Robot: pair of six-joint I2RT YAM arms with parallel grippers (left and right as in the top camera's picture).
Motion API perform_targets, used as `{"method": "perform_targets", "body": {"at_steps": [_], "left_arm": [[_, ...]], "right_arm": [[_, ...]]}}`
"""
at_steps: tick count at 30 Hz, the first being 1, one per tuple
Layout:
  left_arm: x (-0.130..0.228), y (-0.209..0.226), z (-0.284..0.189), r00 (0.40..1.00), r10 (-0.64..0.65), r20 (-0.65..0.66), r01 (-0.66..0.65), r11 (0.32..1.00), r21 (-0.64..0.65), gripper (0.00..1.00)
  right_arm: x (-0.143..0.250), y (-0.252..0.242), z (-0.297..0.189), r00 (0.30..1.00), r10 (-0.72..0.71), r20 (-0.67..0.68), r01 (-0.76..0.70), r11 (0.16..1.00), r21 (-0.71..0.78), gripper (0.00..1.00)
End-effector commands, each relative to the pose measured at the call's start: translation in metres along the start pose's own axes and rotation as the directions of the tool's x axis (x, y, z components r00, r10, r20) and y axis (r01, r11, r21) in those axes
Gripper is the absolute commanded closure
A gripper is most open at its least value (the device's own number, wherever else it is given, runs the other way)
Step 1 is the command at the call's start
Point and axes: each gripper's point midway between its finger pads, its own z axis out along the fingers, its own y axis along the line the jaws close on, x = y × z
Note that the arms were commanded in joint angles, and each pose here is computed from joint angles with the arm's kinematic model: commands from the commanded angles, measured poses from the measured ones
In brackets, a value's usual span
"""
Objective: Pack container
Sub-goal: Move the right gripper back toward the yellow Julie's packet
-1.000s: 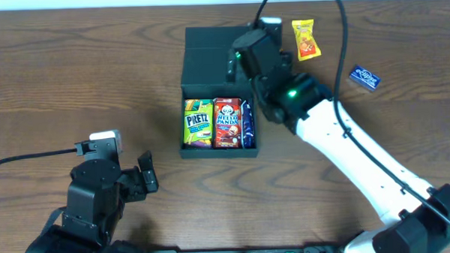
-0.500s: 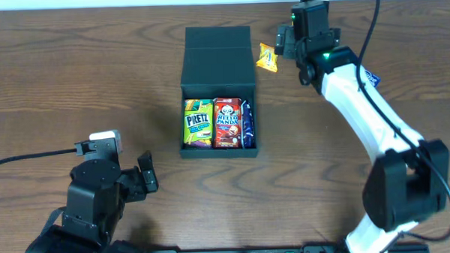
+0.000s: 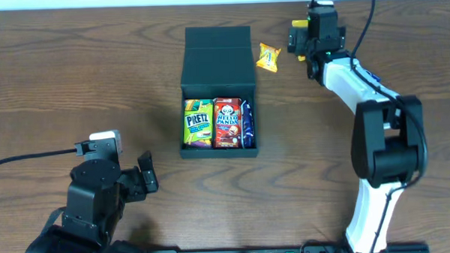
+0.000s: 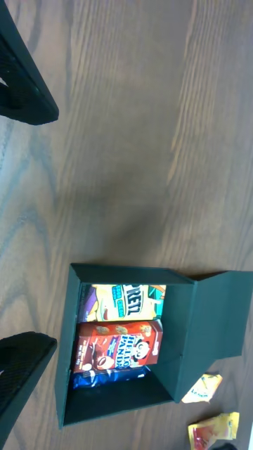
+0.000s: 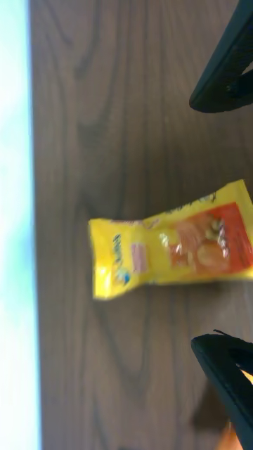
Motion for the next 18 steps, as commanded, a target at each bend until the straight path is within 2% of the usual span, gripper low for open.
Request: {"method": "perform_targets", "body": {"at_steps": [1,14,18], "left_arm": [[-0.008,0.003,-0.006,1.000,-0.002,0.028,0.002,1.000,-0.011,0.05],[-0.008,0.003,-0.006,1.000,-0.002,0.028,0.002,1.000,-0.011,0.05],[-0.008,0.003,-0.006,1.000,-0.002,0.028,0.002,1.000,-0.011,0.05]], "right_arm": [[0.006,-0.011,0.018,1.000,0.008,-0.001,-0.008,1.000,-0.025,0.01],[0.043,-0.009,0.054,0.999,0.033,-0.042,-0.037,0.996,-0.078,0.10],[0.049,-0.007,0.056,0.998,0.038,-0.054,-0.042,0.995,-0.088,0.18]]}}
